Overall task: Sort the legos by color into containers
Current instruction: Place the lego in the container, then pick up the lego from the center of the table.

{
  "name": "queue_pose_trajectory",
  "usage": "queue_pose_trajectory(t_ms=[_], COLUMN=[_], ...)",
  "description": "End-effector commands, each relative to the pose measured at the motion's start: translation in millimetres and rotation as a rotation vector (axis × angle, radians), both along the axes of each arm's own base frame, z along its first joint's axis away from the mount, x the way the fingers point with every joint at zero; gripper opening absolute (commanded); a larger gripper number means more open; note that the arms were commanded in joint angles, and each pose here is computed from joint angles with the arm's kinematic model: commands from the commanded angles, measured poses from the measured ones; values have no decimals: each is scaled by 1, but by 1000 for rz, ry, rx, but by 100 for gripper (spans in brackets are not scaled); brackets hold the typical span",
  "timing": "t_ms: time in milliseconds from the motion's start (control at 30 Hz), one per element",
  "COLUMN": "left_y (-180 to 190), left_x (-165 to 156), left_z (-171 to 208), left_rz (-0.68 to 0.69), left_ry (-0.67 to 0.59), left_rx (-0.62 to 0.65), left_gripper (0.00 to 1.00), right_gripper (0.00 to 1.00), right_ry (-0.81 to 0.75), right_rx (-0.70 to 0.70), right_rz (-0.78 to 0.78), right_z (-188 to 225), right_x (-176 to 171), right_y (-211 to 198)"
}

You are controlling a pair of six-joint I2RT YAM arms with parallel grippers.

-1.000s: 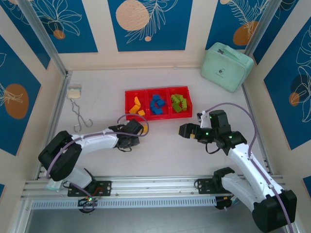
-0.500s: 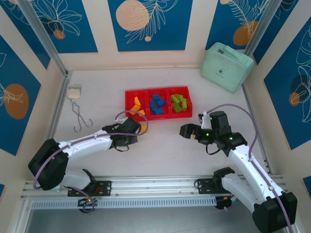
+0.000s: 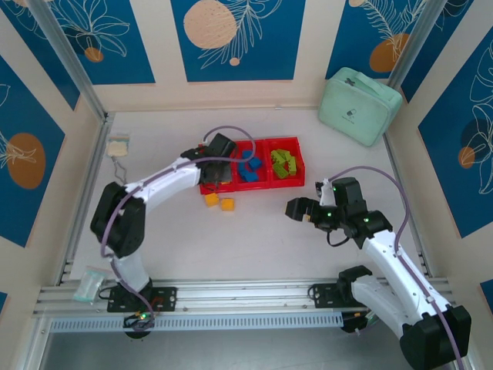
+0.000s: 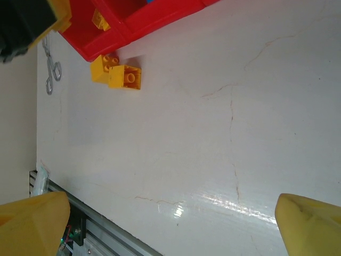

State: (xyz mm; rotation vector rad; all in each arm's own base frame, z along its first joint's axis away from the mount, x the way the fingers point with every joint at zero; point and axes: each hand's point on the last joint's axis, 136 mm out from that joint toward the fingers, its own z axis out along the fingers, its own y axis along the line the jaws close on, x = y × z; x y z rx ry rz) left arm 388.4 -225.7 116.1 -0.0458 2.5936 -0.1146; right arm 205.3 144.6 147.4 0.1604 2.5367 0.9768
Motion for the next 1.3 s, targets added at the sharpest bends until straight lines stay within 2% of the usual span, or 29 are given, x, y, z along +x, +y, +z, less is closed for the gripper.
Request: queue_pose_trajectory(t_ms=[0, 200, 367, 633, 833, 1033, 1133, 1167, 1267], left_y=[-4, -6, 5, 29, 35, 15, 4, -1, -11], left_x=[12, 32, 25, -27, -71, -105, -114, -117, -123], left_z=[2, 13, 36, 48, 38, 9, -5, -9, -19], left_rz=[-69, -56, -61, 0, 39, 36, 25, 15, -4], left_ry=[34, -11, -65, -134, -127, -89, -64, -46, -11], left_rx=[21, 10, 21, -114, -193, -287, -269, -265, -240], left_gripper=[43, 59, 67, 82, 88, 91, 93, 99, 99], right_gripper=[99, 99, 99, 99, 99, 99, 99, 99, 99], right_ry=[-19, -32, -18, 13, 52, 74, 88, 93, 95], right_rx=[-11, -38, -26, 21, 51, 48, 45, 47, 45], right_rz=[-6, 1, 8, 17, 27, 65, 62, 65, 64], right_z=[10, 4, 7, 2, -3, -5, -8, -8, -10], right_x=[-7, -17, -11, -5, -1, -2, -1, -2, -7], right_y=[-5, -12, -7, 2, 10, 19, 20, 21, 21])
